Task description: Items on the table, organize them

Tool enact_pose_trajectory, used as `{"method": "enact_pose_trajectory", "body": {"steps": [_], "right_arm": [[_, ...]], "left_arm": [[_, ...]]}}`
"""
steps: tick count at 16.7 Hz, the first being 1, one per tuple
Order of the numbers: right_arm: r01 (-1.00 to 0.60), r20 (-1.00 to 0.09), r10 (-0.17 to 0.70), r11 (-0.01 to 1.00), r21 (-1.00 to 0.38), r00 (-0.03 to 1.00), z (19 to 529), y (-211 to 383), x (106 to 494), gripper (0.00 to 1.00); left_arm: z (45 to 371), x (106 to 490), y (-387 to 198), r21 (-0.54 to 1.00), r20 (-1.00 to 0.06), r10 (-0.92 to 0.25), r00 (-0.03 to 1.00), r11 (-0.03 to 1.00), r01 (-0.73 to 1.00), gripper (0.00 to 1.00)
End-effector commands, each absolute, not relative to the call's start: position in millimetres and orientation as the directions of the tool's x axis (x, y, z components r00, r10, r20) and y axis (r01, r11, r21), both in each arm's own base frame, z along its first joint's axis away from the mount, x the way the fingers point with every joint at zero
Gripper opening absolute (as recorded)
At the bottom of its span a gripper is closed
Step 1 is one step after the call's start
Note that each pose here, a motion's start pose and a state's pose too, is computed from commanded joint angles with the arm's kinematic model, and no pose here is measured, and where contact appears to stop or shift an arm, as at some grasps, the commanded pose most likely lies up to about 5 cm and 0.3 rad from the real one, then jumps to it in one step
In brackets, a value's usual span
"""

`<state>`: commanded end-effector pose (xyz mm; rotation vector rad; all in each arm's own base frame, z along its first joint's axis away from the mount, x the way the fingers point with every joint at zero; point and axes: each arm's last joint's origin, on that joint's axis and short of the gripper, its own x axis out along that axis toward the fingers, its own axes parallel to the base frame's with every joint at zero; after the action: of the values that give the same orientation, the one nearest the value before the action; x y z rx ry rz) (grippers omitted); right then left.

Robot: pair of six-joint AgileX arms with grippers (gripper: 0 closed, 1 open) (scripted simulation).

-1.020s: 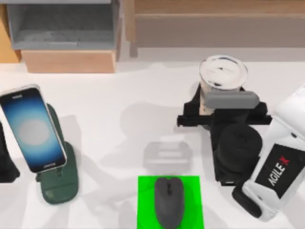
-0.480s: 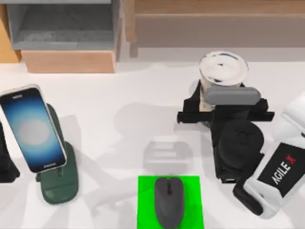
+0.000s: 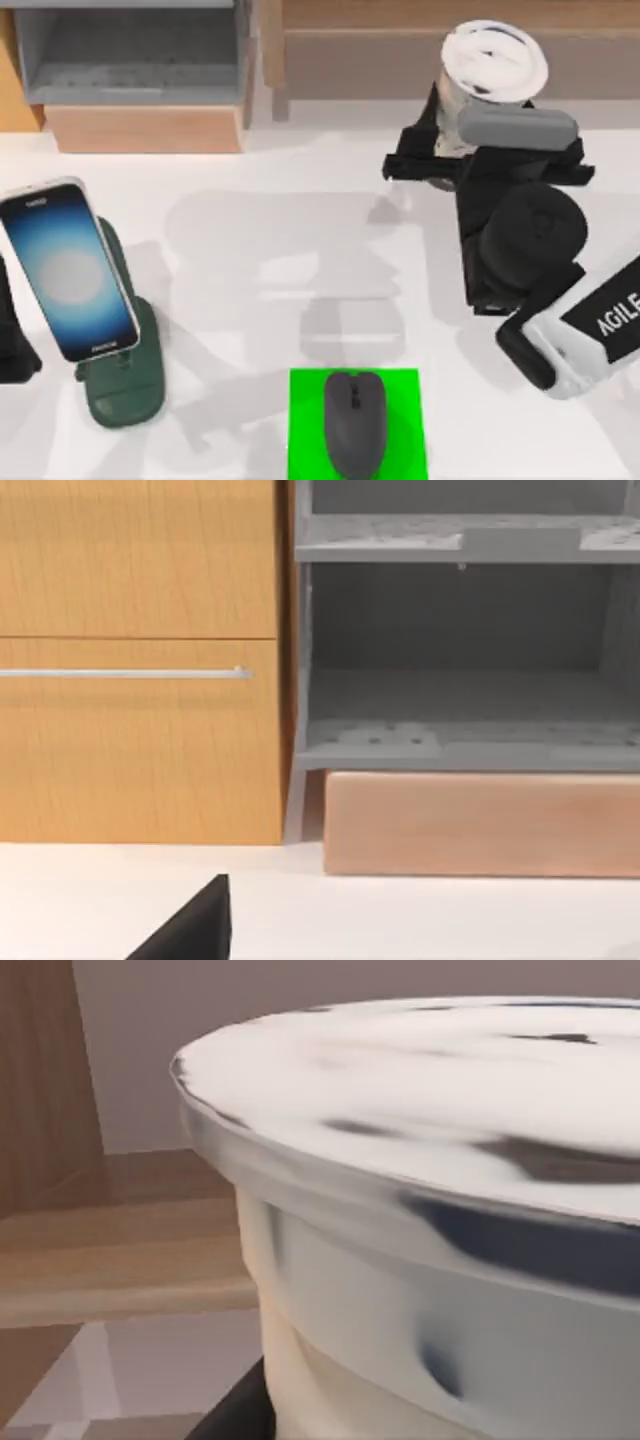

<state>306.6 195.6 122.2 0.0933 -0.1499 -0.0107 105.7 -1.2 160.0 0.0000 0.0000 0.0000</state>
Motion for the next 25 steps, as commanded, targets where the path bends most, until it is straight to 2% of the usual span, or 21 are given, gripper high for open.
{"method": "enact_pose_trajectory", "body": {"steps": [5, 9, 17, 25], "right_arm": [[-0.009, 0.247, -0.014, 0.995, 0.094, 0.969, 178, 163, 347, 0.00], [-0.007, 0.252, -0.002, 0.999, 0.036, 0.968, 208, 122, 377, 0.00], [0.007, 0.145, 0.001, 0.998, -0.057, 0.989, 236, 2, 432, 0.00], [0.014, 0.024, -0.014, 1.000, -0.017, 1.000, 244, -117, 455, 0.00]], "left_arm": [[160, 106, -1, 0.000, 0.000, 0.000, 1.000, 1.000, 0.000, 1.00], [160, 106, -1, 0.000, 0.000, 0.000, 1.000, 1.000, 0.000, 1.00], [160, 106, -1, 0.000, 0.000, 0.000, 1.000, 1.000, 0.000, 1.00], [160, 106, -1, 0.000, 0.000, 0.000, 1.000, 1.000, 0.000, 1.00]]}}
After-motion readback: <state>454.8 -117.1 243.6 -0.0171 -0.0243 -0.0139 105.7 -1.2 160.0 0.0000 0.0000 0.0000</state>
